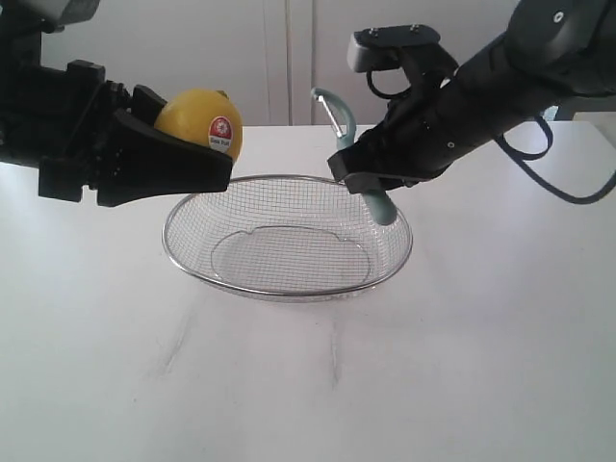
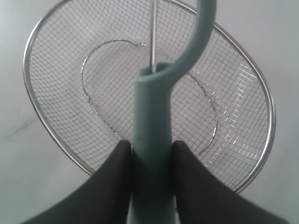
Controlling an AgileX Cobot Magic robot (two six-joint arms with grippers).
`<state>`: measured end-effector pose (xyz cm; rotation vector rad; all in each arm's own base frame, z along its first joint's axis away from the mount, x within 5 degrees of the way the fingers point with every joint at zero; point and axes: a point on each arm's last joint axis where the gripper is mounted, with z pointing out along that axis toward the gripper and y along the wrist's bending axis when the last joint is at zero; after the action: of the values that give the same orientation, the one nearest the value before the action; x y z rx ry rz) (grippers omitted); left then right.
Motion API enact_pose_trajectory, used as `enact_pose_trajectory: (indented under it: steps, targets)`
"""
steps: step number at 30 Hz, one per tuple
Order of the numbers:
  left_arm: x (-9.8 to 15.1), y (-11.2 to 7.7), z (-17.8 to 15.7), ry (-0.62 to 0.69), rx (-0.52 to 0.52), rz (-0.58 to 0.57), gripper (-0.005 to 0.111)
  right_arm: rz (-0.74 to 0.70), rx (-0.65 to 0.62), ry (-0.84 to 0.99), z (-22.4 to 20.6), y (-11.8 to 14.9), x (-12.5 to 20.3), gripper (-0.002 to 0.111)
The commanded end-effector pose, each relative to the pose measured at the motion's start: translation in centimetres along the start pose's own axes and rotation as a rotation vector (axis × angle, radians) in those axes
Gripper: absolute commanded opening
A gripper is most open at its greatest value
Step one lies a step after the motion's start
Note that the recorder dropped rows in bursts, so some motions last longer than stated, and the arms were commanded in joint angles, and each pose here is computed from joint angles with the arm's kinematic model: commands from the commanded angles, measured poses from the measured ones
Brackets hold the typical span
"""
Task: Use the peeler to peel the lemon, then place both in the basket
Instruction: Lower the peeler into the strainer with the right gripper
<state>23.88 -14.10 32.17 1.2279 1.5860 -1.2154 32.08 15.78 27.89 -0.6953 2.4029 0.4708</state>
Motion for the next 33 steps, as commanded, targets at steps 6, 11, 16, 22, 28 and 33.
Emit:
enact_pose_trajectory:
  steps: [6, 11, 16, 22, 28, 33]
  targets:
    - [-0.5, -0.5, -0.1, -0.040, 0.016, 0.003, 0.000, -0.102, 0.051, 0.081, 2.5, -1.4, -2.0, 0.000]
    - [-0.5, -0.5, -0.1, -0.040, 0.016, 0.003, 0.000, -0.116, 0.047, 0.113, 4.1, -1.9, -2.4, 0.000]
    - [-0.5, -0.5, -0.1, -0.040, 0.018, 0.003, 0.000, -0.112, 0.045, 0.129, 5.4, -2.3, -2.5, 0.000]
    - [-0.5, -0.5, -0.1, -0.040, 0.018, 0.003, 0.000, -0.108, 0.030, 0.168, 6.7, -2.6, -2.6, 0.000]
    - [-0.5, -0.5, -0.1, -0.040, 0.018, 0.003, 0.000, -0.082, 0.000, 0.242, 7.4, -2.7, -3.0, 0.000]
    - [-0.5, -0.6, -0.1, -0.040, 0.020, 0.003, 0.000, -0.067, 0.000, 0.315, 8.0, -2.8, -3.2, 0.000]
